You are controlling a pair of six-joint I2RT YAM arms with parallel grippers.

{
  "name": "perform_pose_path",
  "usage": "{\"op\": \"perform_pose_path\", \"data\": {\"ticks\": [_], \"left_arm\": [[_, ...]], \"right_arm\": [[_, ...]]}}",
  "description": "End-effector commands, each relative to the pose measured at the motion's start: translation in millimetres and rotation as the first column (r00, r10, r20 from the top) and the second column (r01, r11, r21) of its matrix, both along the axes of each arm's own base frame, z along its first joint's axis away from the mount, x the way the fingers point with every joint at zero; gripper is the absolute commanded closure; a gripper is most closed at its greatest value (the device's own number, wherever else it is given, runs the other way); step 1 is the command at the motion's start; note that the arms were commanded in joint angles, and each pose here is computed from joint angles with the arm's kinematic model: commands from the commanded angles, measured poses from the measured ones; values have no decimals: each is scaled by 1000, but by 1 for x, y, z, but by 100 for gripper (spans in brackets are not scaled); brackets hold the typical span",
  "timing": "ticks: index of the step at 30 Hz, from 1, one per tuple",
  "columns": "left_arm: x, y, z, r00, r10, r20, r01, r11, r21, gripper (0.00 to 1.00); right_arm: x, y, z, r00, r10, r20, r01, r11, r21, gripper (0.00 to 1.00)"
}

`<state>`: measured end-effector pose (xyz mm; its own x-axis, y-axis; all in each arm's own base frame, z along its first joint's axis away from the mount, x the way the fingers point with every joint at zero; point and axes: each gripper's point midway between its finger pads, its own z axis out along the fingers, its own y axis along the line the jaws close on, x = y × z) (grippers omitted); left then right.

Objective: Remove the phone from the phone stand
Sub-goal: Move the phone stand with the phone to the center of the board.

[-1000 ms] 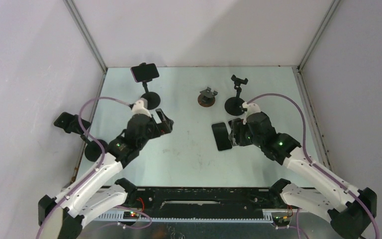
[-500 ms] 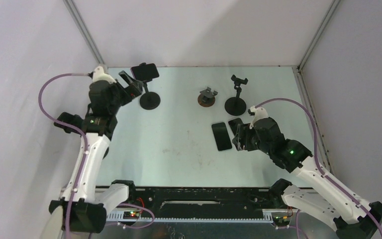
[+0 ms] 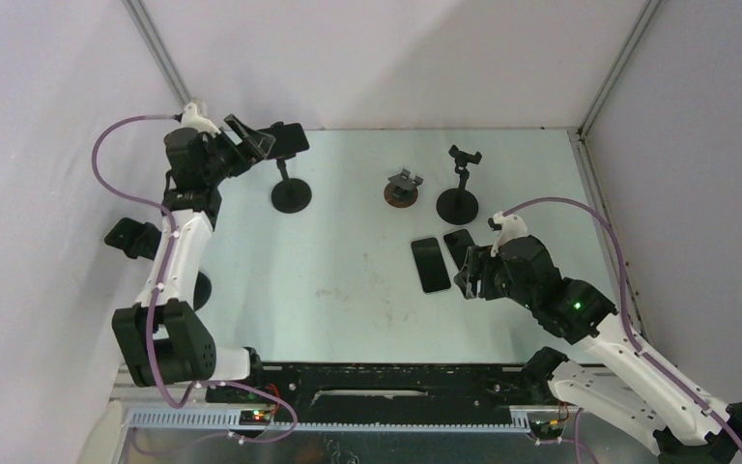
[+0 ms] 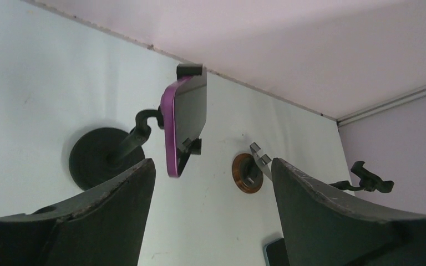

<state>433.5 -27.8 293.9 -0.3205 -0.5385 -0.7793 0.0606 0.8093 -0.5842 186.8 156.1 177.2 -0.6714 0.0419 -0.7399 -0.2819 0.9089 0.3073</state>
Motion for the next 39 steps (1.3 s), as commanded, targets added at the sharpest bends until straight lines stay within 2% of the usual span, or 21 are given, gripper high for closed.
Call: {"op": "perform_pose_path", "data": {"ticks": [1, 11, 18, 30, 35, 39], "left_arm": [[13, 2, 26, 994, -30, 101, 25, 998, 49, 18], [32, 14, 3, 1000, 9, 29, -11, 995, 96, 24], [54, 5, -5, 998, -56, 21, 55, 997, 53, 29], [68, -5, -16, 993, -117, 18, 117, 993, 8, 48], [66, -8, -17, 991, -135, 13, 135, 991, 6, 63], [60, -12, -9, 988, -152, 26, 152, 988, 8, 69]], "right_arm": [[-2, -2, 0, 1000, -14, 3, 14, 1000, 9, 36], [-5, 1, -2, 1000, -1, -8, 1, 1000, 22, 35], [-7, -1, -3, 1000, -5, -14, 5, 1000, 20, 35], [-10, -6, -8, 1000, -18, -22, 18, 1000, 5, 35], [-10, -6, -8, 1000, -19, -24, 19, 1000, 7, 35], [-10, -5, -8, 1000, -18, -23, 18, 1000, 10, 35]]}}
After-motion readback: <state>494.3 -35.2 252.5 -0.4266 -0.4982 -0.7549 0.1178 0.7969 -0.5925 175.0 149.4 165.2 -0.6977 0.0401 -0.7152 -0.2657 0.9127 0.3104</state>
